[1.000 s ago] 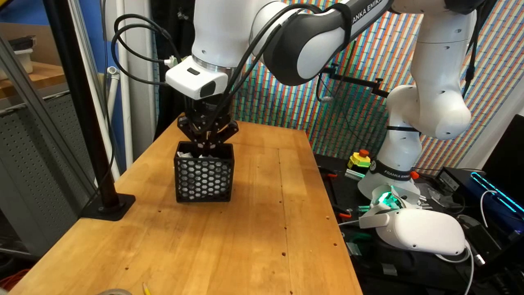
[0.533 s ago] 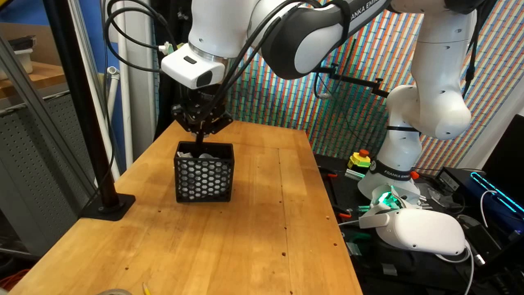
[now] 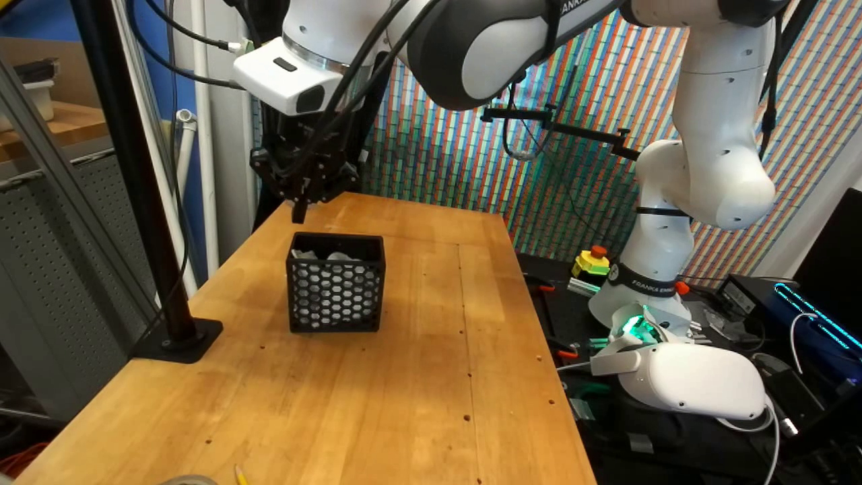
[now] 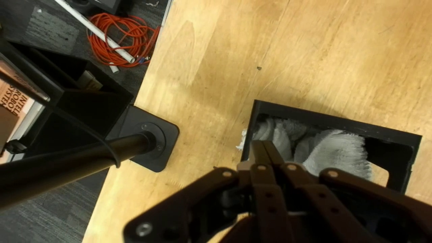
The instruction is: Place the towel in the basket
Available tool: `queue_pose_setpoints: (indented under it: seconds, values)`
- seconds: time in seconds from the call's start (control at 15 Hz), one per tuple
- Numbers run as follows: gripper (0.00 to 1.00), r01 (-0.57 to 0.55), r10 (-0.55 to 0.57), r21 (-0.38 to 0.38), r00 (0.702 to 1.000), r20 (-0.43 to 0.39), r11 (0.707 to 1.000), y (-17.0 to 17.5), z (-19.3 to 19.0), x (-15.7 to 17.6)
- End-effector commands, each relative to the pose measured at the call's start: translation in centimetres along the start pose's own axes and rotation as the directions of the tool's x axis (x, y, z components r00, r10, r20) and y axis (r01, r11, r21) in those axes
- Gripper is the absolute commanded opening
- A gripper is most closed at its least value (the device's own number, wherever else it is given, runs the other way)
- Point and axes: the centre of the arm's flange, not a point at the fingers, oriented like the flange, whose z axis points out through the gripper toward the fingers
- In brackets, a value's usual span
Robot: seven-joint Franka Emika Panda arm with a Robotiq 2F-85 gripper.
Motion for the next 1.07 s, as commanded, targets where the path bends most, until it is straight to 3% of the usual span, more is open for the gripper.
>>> queue_pose_setpoints:
  seconds: [0.0,0.4,1.0]
  values:
    - [0.05,0.040,-0.040,0.000,0.999,0.000,0.999,3.6,0.7,-0.3]
    - [0.05,0.078,-0.078,0.012,0.997,-0.026,0.997,5.8,2.6,0.8]
    - [0.05,0.058,-0.058,0.023,0.998,-0.018,0.998,4.5,2.0,2.3]
